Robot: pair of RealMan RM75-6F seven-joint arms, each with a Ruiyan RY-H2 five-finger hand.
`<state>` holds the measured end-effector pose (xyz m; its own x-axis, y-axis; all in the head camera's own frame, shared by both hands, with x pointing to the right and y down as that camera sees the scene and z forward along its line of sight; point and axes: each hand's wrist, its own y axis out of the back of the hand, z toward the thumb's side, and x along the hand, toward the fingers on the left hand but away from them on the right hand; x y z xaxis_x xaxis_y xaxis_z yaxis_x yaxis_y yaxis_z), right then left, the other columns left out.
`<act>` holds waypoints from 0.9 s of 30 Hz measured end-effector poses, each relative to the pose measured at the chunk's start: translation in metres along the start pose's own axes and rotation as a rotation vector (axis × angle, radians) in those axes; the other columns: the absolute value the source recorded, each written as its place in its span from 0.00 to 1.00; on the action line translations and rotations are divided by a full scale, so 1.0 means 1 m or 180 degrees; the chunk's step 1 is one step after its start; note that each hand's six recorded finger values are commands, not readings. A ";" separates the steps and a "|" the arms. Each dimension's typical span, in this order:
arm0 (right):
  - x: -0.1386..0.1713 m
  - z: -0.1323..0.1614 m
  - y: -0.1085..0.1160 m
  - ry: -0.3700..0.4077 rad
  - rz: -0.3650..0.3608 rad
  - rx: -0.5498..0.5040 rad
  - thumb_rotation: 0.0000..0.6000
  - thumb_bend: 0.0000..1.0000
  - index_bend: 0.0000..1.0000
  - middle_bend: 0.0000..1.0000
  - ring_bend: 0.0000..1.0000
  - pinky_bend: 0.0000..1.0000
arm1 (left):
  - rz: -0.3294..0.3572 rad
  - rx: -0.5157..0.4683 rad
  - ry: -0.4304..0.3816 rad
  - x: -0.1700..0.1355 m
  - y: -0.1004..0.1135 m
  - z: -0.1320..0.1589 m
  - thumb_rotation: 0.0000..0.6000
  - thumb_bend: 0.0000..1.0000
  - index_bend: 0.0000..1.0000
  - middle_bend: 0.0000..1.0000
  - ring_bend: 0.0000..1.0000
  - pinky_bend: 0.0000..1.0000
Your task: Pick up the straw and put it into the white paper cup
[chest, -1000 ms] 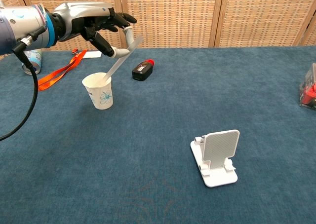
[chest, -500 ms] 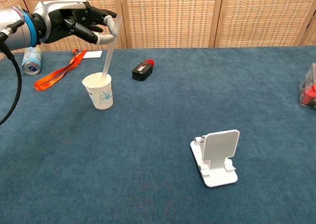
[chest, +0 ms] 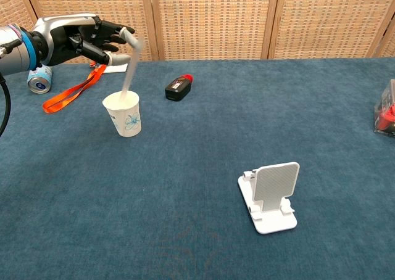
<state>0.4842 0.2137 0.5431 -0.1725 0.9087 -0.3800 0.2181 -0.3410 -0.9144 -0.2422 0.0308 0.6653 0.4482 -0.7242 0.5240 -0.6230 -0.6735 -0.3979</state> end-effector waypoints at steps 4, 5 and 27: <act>0.000 0.000 -0.001 0.0003 0.0014 0.0011 1.00 0.05 0.04 0.00 0.00 0.00 | -0.0017 -0.0013 0.0015 -0.001 0.000 -0.005 1.00 0.26 0.00 0.00 0.00 0.00; 0.000 0.001 -0.002 0.0004 0.0018 0.0015 1.00 0.05 0.04 0.00 0.00 0.00 | -0.0010 -0.0025 0.0019 -0.002 0.001 -0.006 1.00 0.26 0.00 0.00 0.00 0.00; 0.001 0.005 -0.001 0.0044 -0.0036 0.0064 1.00 0.05 0.04 0.00 0.00 0.00 | 0.0489 0.0341 -0.0101 -0.042 0.039 -0.018 1.00 0.24 0.00 0.00 0.00 0.00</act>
<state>0.4791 0.2136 0.5427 -0.1614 0.9158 -0.3677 0.1969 -0.3352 -0.9213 -0.2965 0.0378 0.6414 0.3742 -0.8229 0.4276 -0.6145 -0.5654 -0.5502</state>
